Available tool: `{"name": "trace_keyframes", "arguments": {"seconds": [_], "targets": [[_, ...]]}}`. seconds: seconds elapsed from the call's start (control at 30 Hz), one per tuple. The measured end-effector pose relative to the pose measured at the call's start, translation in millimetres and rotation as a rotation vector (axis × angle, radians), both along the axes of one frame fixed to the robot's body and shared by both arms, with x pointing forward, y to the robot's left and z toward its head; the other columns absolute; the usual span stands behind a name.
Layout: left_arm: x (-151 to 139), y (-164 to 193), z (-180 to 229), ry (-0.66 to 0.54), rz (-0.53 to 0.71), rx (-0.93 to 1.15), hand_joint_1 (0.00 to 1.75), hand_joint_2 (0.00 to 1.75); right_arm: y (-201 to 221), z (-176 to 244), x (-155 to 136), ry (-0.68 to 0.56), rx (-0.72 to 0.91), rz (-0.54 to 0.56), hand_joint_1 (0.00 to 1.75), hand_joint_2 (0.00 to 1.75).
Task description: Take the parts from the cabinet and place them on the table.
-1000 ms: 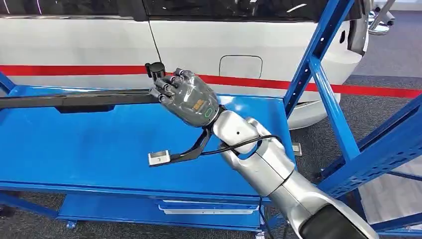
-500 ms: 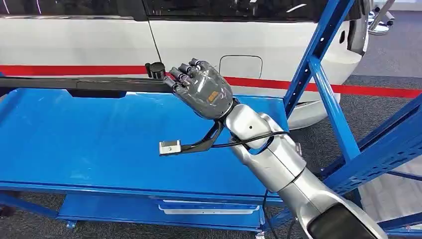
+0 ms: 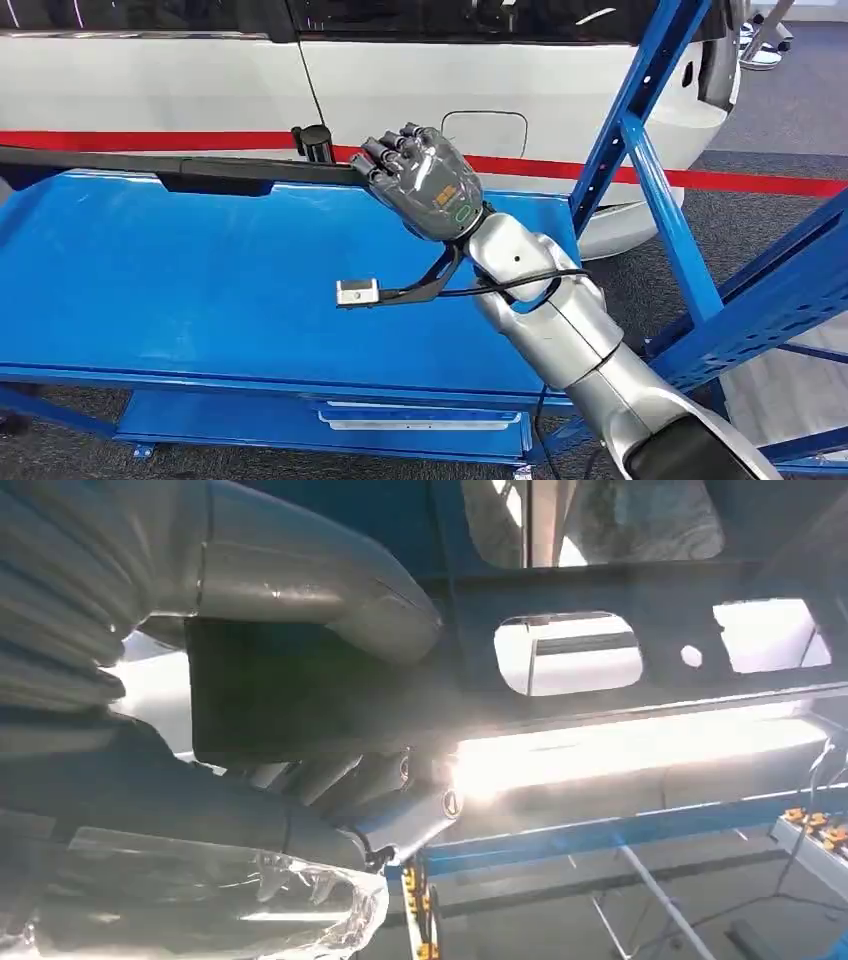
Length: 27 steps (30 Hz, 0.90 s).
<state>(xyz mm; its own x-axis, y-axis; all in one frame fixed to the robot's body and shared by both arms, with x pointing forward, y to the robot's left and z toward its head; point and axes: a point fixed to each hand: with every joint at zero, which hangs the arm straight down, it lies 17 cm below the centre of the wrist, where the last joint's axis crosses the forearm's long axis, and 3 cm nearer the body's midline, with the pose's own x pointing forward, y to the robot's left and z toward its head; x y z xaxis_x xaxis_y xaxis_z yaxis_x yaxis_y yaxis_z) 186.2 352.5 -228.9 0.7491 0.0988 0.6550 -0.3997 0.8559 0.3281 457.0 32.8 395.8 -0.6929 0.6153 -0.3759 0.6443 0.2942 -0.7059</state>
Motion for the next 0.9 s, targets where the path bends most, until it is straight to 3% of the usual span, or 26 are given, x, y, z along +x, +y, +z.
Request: {"name": "trace_keyframes", "arguments": {"seconds": [0.47, 0.9], "targets": [[7.9, -6.9, -0.6, 0.0, -0.083, -0.018, 0.0, 1.75, -17.8, -32.6, 12.8, 0.061, -0.002, -0.033, 1.73, 1.75], [8.4, -8.2, -0.3, -0.006, -0.087, -0.022, 0.0, 1.75, -24.0, -48.8, 16.0, 0.09, -0.013, -0.05, 1.73, 1.75]]}}
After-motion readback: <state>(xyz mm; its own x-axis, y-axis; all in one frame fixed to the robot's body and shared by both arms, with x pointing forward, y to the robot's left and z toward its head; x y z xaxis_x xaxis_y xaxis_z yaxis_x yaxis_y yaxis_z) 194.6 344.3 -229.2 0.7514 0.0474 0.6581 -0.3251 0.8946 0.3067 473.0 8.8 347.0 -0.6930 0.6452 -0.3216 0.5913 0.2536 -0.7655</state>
